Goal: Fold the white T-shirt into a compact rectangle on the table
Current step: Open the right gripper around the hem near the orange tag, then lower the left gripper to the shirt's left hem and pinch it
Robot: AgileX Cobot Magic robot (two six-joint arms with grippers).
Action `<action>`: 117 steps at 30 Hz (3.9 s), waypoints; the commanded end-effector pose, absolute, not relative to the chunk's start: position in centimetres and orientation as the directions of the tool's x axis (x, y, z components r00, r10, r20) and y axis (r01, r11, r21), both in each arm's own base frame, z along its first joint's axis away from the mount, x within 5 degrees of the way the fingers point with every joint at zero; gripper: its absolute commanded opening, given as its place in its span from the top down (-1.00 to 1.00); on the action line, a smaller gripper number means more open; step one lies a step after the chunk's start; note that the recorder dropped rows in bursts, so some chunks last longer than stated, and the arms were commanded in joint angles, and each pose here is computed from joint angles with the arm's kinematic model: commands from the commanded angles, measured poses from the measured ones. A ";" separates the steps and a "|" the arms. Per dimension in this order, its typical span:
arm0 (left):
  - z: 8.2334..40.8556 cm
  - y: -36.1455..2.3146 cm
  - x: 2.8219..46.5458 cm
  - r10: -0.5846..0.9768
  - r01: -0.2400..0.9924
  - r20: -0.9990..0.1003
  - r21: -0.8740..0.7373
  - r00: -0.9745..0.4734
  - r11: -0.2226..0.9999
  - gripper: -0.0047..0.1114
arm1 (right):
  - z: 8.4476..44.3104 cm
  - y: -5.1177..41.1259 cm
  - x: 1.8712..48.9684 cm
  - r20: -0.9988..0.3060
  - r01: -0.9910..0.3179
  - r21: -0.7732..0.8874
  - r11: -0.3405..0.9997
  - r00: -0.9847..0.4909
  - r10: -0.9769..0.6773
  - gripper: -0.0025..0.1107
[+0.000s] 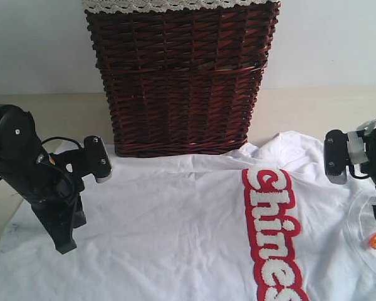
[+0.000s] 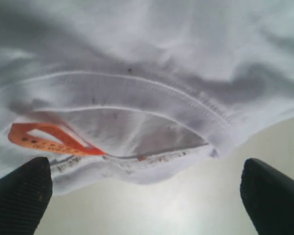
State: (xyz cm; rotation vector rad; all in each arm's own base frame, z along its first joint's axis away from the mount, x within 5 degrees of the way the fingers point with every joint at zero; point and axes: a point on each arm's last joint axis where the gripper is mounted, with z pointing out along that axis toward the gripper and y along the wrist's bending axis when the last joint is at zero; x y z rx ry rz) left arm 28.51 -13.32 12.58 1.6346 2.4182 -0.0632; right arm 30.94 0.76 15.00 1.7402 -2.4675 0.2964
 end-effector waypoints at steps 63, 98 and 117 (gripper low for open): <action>12.9 -12.2 28.8 0.996 0.982 -0.069 0.172 -0.062 0.073 0.92 | 11.6 -2.1 29.3 0.105 -0.974 -0.096 0.206 -0.216 -0.971 -0.90; 10.7 -8.4 27.8 0.978 0.991 0.201 0.131 -0.057 0.031 -0.89 | 11.6 -2.0 29.8 0.088 -0.969 -0.144 0.199 -0.213 -0.973 -0.90; 12.5 -7.7 28.1 0.978 0.982 0.208 0.189 -0.024 -0.016 -0.89 | 11.6 -1.8 29.8 0.059 -0.961 -0.143 0.237 -0.247 -0.967 -0.90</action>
